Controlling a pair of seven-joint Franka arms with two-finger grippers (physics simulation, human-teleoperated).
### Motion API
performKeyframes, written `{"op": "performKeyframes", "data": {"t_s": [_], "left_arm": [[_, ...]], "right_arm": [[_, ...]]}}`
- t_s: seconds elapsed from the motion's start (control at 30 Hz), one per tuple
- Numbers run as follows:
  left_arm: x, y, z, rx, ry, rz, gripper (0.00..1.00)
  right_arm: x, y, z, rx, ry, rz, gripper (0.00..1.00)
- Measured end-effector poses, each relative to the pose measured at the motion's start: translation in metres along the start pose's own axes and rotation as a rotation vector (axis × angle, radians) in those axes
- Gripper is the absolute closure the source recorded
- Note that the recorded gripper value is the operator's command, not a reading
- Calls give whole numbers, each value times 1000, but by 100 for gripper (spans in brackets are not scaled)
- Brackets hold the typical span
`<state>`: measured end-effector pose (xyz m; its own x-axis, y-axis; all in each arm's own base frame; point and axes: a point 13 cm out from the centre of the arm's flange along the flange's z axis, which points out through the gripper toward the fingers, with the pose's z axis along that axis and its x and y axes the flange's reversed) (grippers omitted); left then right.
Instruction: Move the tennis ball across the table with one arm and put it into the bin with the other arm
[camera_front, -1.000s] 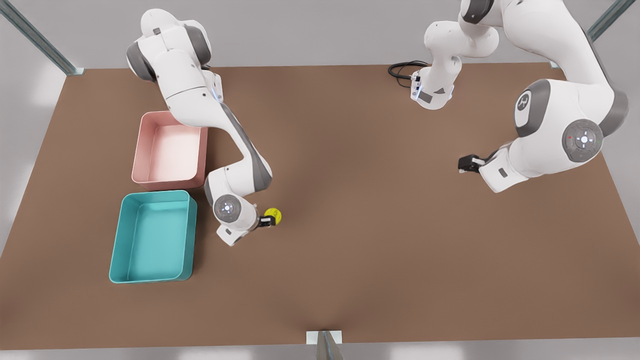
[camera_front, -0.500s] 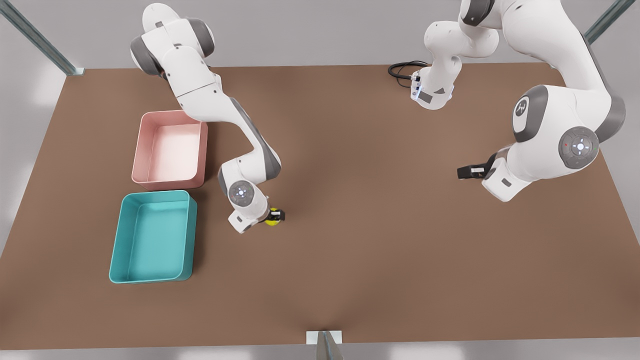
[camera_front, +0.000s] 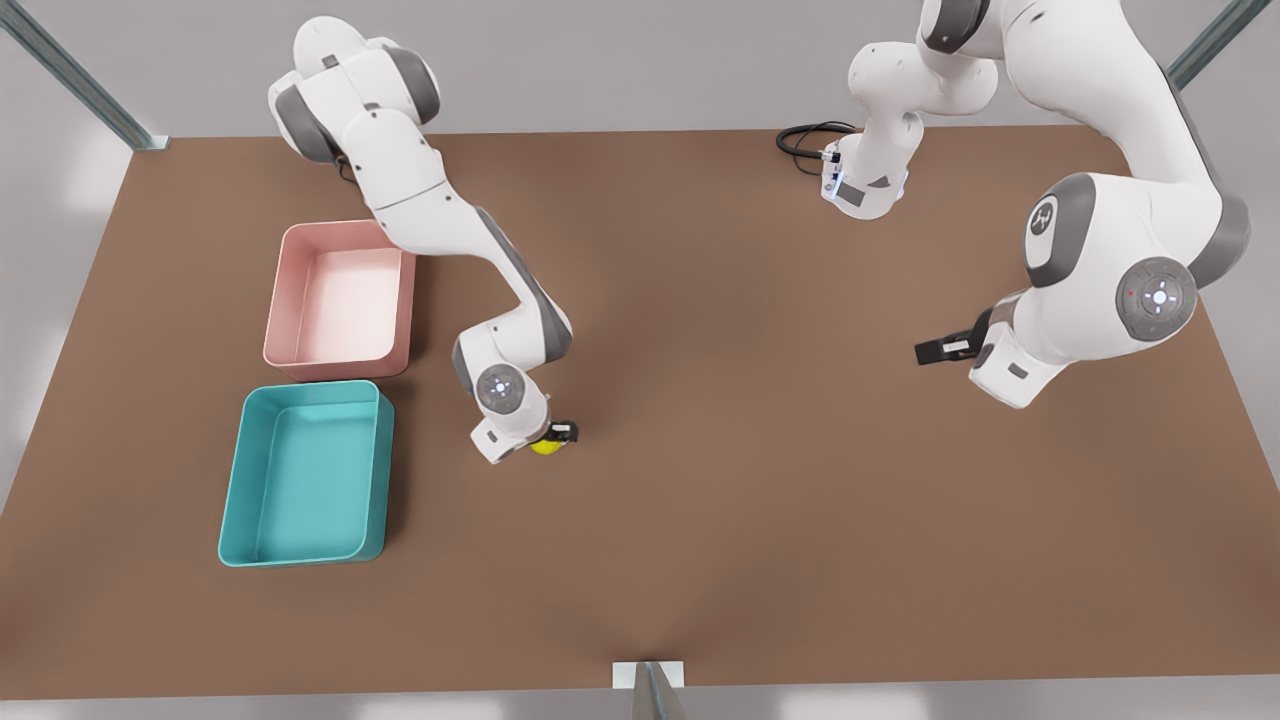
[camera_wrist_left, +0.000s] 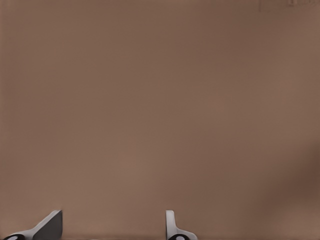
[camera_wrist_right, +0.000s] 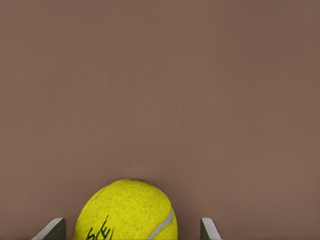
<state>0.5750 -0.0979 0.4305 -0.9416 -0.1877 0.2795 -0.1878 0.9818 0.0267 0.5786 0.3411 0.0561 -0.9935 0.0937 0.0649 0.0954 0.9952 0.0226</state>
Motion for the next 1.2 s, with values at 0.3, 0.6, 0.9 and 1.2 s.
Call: {"op": "performKeyframes", "data": {"t_s": [0.3, 0.6, 0.9, 1.2], "left_arm": [[-1, 0, 2, -1, 4, -36, 0], [-1, 0, 3, -2, 6, -59, 0], [-2, -1, 7, -5, 13, -73, 0], [-2, 0, 7, -6, 15, -81, 0]], "right_arm": [[8, 3, 19, 11, 7, 7, 0], [9, 3, 27, 13, 6, 15, 11], [-6, 9, -1, -23, -32, 18, 32], [-143, -212, -131, -52, -167, 167, 32]]}}
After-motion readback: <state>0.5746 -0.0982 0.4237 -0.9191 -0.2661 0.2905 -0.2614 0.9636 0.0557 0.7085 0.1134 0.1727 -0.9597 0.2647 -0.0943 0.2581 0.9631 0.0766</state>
